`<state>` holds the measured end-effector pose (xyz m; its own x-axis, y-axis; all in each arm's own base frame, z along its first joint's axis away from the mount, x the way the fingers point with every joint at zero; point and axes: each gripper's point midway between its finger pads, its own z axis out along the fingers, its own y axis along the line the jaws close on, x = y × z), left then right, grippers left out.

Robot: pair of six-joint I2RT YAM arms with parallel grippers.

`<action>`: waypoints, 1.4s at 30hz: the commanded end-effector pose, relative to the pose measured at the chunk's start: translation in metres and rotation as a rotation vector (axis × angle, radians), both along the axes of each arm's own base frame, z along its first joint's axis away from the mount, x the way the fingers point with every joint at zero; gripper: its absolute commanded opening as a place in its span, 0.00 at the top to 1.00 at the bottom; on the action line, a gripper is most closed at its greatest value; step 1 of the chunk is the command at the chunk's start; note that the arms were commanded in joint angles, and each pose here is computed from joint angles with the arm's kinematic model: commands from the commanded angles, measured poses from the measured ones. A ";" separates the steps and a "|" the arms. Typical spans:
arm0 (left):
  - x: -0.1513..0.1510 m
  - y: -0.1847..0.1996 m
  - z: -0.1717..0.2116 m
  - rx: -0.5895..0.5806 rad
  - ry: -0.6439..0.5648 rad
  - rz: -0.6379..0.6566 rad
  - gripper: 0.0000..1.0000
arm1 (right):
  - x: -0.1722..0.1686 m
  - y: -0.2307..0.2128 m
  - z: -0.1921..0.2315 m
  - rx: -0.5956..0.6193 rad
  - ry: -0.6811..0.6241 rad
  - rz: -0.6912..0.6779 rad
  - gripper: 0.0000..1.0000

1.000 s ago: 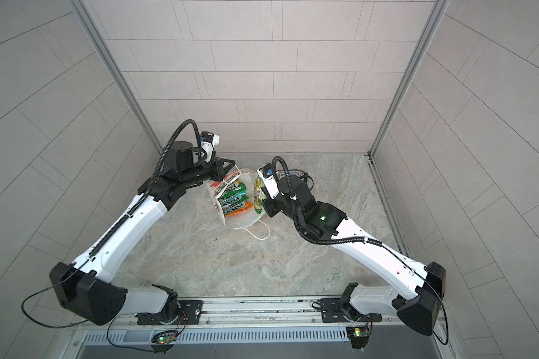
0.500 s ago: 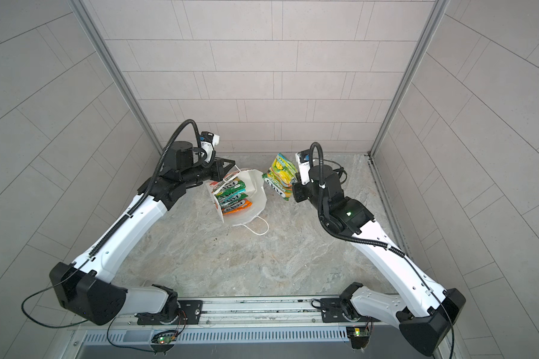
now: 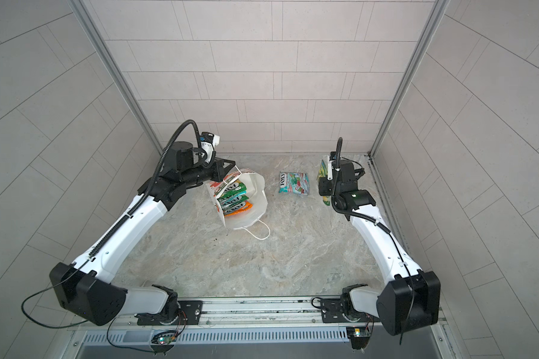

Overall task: Take the snacks out of the paper bag
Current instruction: 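Lower the yellow-green packet beside the teal packet and open the right gripper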

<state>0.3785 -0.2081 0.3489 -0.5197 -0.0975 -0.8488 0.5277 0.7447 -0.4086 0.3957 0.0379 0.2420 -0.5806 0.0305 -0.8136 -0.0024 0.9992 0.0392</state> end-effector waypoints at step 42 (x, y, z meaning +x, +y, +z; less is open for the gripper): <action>0.002 -0.001 -0.004 0.023 -0.004 -0.009 1.00 | 0.114 -0.093 -0.134 0.220 0.128 -0.128 0.80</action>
<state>0.3796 -0.2084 0.3403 -0.5390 -0.0830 -0.8382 0.5202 0.7498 -0.4088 0.5038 -0.0471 0.1013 -0.6719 0.3024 -0.6761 0.1367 0.9478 0.2881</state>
